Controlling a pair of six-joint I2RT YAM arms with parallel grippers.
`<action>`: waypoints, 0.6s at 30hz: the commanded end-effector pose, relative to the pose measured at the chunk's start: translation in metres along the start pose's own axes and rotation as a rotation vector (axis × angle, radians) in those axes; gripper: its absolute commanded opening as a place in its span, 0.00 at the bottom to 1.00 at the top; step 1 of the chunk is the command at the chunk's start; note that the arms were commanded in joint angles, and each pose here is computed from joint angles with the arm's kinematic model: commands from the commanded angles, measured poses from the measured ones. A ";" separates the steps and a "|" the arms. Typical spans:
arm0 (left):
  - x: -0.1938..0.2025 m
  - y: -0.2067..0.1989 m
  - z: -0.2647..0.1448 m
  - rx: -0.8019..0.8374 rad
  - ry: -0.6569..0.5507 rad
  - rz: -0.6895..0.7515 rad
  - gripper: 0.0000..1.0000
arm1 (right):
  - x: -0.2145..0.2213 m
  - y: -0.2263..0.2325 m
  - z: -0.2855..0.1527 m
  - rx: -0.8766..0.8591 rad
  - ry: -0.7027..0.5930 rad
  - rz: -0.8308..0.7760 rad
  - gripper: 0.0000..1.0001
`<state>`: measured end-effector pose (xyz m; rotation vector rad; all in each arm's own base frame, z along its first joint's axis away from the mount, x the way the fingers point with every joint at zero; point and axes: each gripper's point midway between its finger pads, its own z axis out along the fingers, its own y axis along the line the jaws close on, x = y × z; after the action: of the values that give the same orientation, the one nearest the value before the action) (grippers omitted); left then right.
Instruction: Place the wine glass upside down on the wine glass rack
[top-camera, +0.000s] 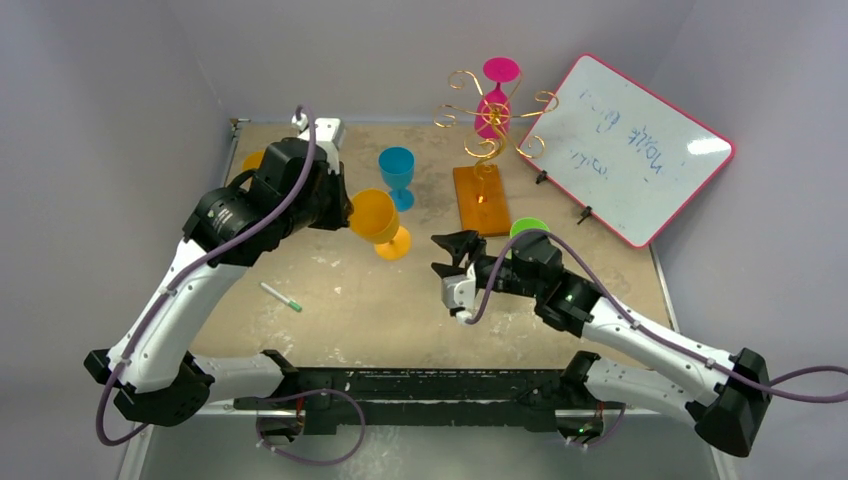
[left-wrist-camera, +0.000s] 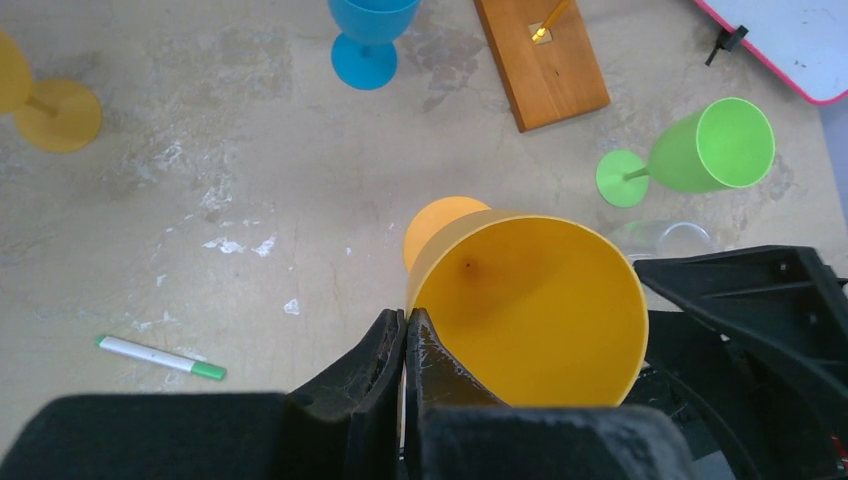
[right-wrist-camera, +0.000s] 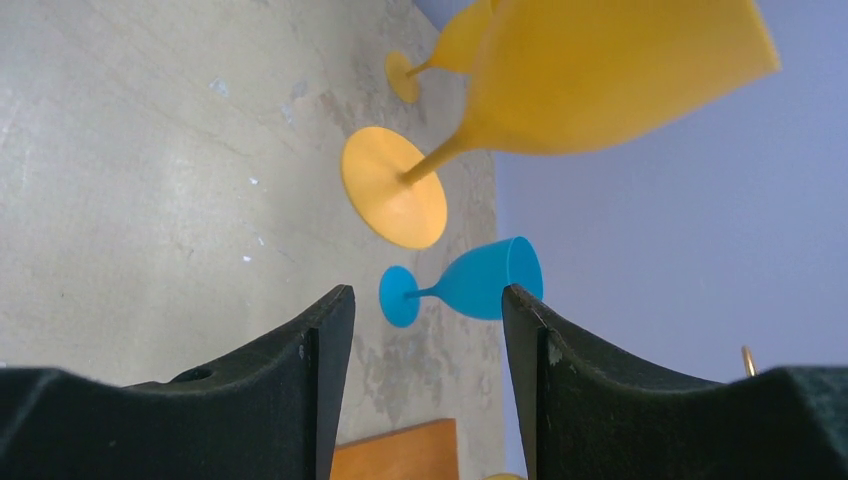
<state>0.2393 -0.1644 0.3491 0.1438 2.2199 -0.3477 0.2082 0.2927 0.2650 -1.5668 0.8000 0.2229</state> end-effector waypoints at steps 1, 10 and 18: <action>-0.009 -0.012 -0.019 0.087 -0.024 -0.001 0.00 | -0.017 -0.012 0.003 0.059 -0.042 -0.211 0.58; -0.010 -0.028 -0.027 0.185 -0.029 -0.019 0.00 | -0.011 -0.006 0.020 0.041 0.024 -0.339 0.56; -0.011 -0.028 -0.033 0.191 -0.033 -0.027 0.00 | -0.007 0.001 0.025 0.012 0.049 -0.382 0.56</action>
<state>0.2193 -0.1807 0.3540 0.2234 2.2465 -0.5014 0.2050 0.3151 0.2440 -1.7197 0.5849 -0.0219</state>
